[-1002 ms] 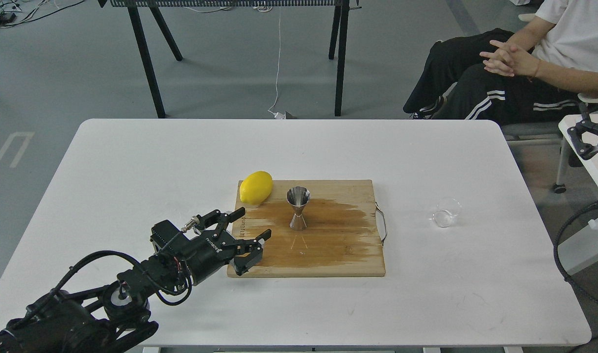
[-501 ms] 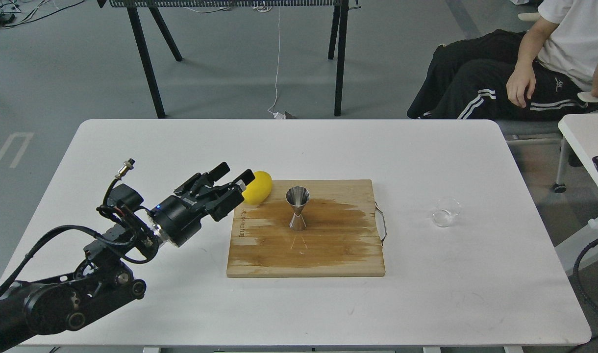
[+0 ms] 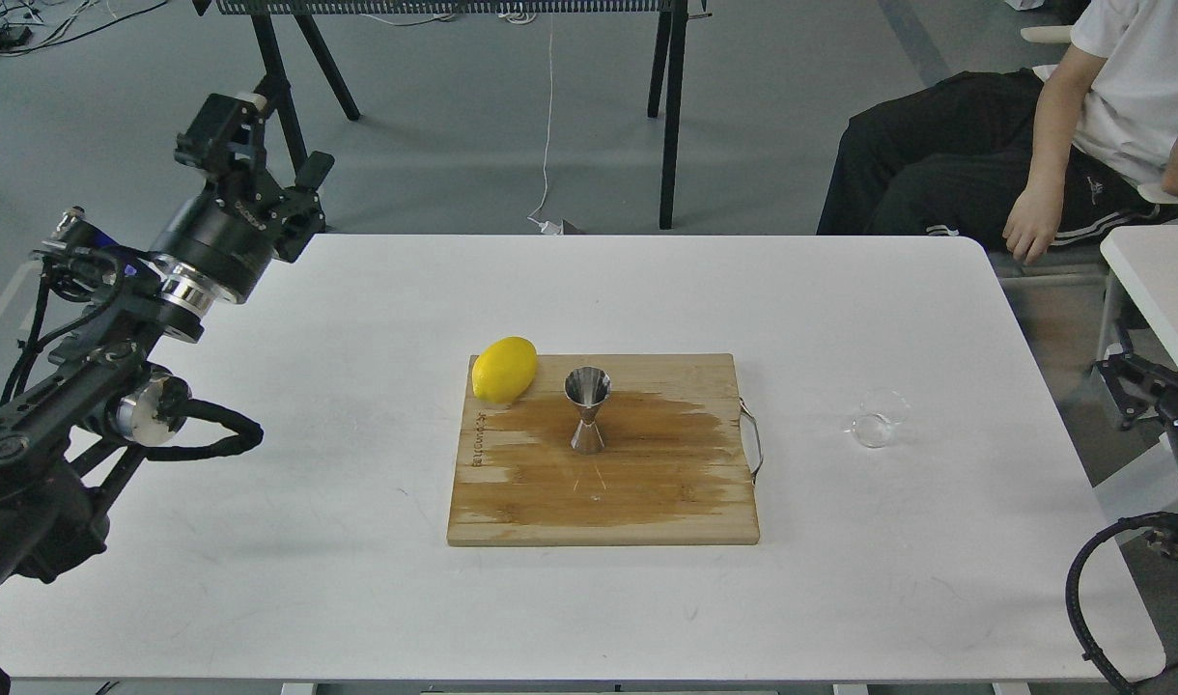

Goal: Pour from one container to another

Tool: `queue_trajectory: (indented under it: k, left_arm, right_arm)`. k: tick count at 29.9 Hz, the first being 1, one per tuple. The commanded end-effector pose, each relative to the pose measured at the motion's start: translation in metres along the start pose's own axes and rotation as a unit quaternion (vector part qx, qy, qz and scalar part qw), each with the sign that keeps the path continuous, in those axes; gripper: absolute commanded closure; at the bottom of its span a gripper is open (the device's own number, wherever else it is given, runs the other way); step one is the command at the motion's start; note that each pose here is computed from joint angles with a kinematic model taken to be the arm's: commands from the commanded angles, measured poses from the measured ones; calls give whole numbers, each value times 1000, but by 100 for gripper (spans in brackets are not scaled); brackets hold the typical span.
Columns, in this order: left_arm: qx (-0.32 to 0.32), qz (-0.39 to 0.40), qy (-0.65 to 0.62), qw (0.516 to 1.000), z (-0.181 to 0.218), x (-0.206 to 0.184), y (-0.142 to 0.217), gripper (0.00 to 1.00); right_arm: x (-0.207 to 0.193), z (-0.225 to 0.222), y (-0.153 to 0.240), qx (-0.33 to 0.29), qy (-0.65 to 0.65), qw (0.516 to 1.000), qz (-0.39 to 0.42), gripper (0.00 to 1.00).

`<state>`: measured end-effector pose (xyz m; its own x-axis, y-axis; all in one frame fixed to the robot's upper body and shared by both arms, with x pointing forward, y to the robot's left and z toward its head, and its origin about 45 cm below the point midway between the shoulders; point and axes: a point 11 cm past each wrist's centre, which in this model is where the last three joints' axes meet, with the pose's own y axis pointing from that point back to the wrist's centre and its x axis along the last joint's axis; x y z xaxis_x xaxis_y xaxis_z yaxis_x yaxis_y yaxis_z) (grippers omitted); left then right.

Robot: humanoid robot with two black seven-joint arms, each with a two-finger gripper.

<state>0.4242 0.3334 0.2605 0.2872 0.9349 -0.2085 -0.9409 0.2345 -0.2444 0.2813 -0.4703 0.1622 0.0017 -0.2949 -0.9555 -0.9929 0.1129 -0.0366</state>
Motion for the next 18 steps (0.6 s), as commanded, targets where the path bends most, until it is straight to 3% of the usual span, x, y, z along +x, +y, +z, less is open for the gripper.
queue_trajectory:
  k: [1,11,18]
  left_arm:
    - [-10,49,79,996,-2,23,-2,1]
    - [12,100,170,980,-8,48,-7,0]
    - [12,100,168,981,-7,48,-7,0]
  right_arm:
    - [9,28,8,-6,-38,999,10,0]
    - [43,102,32,-70,-98,977,178,0]
    - [61,117,32,-92,-89,962,241,0]
